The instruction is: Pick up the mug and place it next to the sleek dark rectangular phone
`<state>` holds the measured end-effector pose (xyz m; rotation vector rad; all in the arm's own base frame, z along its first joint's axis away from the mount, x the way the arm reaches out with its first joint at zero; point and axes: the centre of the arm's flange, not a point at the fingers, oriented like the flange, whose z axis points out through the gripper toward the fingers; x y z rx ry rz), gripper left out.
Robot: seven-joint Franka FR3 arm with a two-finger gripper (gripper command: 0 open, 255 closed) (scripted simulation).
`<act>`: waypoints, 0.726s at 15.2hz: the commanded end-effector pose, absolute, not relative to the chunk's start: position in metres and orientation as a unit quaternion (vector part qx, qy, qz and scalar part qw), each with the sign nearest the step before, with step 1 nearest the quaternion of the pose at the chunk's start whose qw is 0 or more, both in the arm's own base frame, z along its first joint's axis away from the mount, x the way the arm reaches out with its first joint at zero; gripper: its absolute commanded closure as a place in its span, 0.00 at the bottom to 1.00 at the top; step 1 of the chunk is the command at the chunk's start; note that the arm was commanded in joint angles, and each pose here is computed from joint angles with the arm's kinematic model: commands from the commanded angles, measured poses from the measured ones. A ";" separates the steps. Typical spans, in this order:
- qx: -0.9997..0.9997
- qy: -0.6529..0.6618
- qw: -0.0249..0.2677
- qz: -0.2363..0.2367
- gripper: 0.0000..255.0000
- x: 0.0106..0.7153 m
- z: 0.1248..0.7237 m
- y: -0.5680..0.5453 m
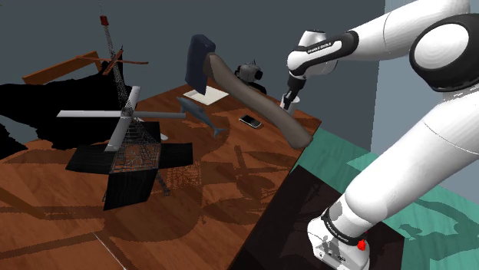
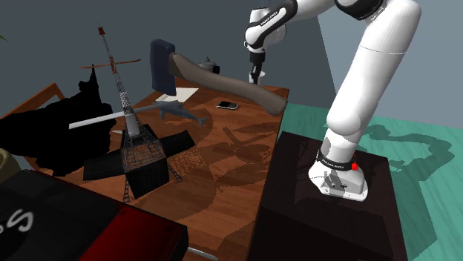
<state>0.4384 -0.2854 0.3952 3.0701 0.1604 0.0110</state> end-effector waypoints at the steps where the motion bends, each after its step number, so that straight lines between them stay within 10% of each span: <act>1: 0.998 0.052 0.034 0.004 1.00 0.439 0.385 -0.286; 11: 0.998 0.052 0.034 0.004 1.00 0.439 0.359 -0.286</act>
